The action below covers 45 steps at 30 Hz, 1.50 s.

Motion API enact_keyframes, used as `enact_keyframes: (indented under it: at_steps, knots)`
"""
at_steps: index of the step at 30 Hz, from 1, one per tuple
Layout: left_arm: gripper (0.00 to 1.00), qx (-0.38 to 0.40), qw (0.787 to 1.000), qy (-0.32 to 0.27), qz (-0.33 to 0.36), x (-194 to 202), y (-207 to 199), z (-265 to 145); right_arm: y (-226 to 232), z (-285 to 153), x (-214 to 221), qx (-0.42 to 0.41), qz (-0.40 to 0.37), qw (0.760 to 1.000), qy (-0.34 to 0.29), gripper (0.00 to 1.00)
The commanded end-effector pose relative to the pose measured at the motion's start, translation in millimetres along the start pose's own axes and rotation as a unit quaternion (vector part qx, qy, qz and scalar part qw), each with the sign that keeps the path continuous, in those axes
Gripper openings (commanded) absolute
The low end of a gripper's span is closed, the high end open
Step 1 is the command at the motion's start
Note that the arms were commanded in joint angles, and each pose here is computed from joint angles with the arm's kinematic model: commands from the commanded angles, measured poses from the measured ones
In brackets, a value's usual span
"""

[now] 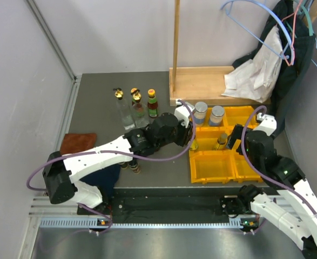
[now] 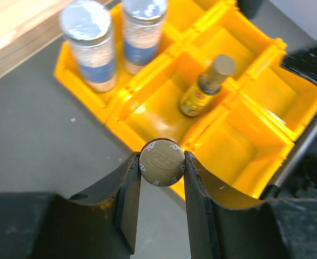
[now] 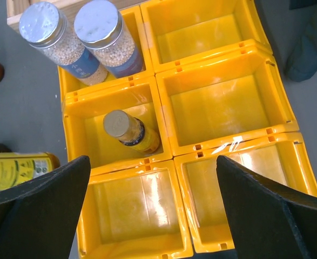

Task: Organize the condiment bottles
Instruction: Place the bottle in the storage box.

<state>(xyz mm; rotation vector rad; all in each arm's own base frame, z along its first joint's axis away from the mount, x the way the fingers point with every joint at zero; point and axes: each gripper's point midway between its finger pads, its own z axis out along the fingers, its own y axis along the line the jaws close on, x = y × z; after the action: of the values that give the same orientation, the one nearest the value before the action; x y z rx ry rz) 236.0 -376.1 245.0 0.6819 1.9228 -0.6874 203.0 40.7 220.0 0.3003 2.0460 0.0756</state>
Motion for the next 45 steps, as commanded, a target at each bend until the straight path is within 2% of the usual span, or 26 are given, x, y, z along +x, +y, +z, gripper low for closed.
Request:
enact_keyframes:
  at_steps: [1,13,23,31,35,36,38,39,42,43,45]
  knots:
    - [0.00,0.068,0.994,-0.087,0.007,-51,-38,4,-5,-13,-23,0.005,0.028,0.999,-0.033,0.99]
    - [0.00,0.034,0.993,-0.115,0.013,-59,-46,50,-16,-20,-22,0.013,0.031,0.999,-0.042,0.99]
    - [0.00,0.015,0.997,-0.070,0.012,-17,-43,96,-16,-19,-19,0.013,0.031,0.999,-0.039,0.99]
    - [0.00,0.009,0.999,-0.049,0.020,-2,-43,113,-18,-20,-18,0.014,0.034,0.999,-0.039,0.99]
    - [0.09,0.004,0.999,-0.044,0.023,2,-42,115,-19,-21,-18,0.015,0.034,0.999,-0.039,0.99]
    - [0.16,0.003,0.999,-0.042,0.023,4,-42,115,-18,-20,-18,0.014,0.033,0.999,-0.038,0.99]
    - [0.24,0.002,0.999,-0.039,0.024,5,-42,114,-18,-20,-18,0.013,0.033,0.999,-0.038,0.99]
    - [0.43,0.000,0.999,-0.040,0.023,5,-41,114,-18,-20,-18,0.014,0.033,0.999,-0.038,0.99]
    - [0.62,-0.003,0.999,-0.043,0.024,3,-42,111,-18,-21,-17,0.012,0.033,0.999,-0.037,0.99]
    - [0.71,-0.003,0.999,-0.048,0.023,-2,-43,108,-18,-22,-18,0.012,0.034,0.999,-0.039,0.99]
    - [0.77,-0.001,0.998,-0.057,0.026,-8,-48,103,-20,-22,-19,0.018,0.033,0.999,-0.039,0.99]
